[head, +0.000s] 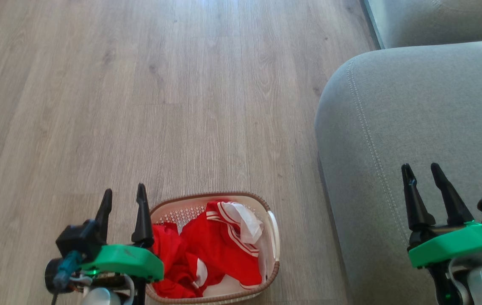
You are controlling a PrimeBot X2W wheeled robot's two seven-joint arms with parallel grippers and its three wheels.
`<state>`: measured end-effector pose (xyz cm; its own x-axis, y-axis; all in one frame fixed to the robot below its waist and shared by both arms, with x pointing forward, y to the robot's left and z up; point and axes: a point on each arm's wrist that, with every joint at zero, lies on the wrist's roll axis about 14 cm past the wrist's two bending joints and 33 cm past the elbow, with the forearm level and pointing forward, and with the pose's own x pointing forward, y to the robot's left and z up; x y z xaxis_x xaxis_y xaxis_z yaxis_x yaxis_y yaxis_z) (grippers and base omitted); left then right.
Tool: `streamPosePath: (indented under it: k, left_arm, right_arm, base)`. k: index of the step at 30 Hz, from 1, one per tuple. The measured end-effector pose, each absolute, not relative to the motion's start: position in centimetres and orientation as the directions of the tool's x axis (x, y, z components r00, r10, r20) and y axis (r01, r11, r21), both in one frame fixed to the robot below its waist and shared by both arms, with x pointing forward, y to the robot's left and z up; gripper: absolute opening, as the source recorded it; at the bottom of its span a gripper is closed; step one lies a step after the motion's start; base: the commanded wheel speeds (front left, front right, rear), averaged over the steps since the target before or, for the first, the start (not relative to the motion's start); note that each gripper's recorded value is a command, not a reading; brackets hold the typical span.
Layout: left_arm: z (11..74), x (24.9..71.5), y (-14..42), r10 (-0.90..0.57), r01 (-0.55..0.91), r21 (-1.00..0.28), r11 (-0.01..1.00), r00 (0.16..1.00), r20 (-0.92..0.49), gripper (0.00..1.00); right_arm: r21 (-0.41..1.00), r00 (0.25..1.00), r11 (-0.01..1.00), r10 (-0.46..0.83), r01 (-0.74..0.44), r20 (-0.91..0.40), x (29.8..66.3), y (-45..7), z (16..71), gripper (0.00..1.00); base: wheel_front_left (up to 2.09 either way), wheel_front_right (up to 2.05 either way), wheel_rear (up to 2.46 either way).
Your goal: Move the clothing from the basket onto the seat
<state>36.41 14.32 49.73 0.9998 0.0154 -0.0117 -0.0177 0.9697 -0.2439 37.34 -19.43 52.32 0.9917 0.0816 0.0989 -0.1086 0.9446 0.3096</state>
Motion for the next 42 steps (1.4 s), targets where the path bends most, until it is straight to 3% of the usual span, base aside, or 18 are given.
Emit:
streamPosePath:
  k: [22, 42]
  left_arm:
    - [52.2, 36.3, 13.0, -0.024, 0.024, 0.004, 1.0, 0.992, 0.122, 1.0]
    - [52.1, 36.3, 13.0, -0.028, 0.027, 0.006, 1.0, 0.992, 0.121, 1.0]
  right_arm:
    - [0.069, 0.976, 0.984, 0.154, -0.167, 0.155, 37.2, -18.5, 53.6, 1.0]
    - [0.067, 0.975, 0.983, 0.157, -0.169, 0.157, 37.2, -18.4, 53.6, 1.0]
  base:
    - [0.0, 0.0, 0.0]
    - [0.0, 0.0, 0.0]
